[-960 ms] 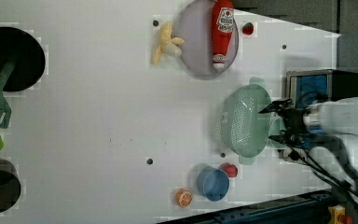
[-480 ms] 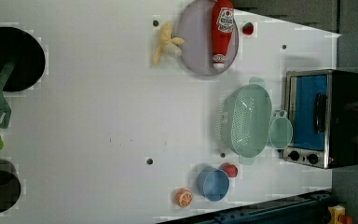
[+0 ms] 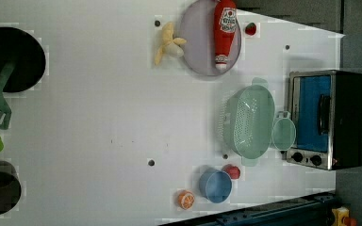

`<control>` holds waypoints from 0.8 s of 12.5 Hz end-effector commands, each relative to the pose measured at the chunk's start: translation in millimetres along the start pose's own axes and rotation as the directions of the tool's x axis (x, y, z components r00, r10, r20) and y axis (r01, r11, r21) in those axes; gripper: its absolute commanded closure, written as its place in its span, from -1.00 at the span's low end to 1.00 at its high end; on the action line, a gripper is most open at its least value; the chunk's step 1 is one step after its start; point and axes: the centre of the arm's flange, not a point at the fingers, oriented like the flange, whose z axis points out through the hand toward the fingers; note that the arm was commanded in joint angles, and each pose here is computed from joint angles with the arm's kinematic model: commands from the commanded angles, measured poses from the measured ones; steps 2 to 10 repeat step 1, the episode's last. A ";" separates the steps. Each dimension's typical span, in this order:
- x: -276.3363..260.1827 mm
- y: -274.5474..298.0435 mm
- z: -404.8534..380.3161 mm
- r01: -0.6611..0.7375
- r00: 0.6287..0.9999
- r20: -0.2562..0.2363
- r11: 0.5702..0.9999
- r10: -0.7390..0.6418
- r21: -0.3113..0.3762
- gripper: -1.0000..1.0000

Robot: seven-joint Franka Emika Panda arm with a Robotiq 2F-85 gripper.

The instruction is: Drag strainer left to right.

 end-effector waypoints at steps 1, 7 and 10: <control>3.7 -5.6 24.1 0.064 0.996 0.063 0.995 -0.059 -0.071 -1.00; 3.7 -5.6 24.1 0.064 0.996 0.063 0.995 -0.059 -0.071 -1.00; 3.7 -5.6 24.1 0.064 0.996 0.063 0.995 -0.059 -0.071 -1.00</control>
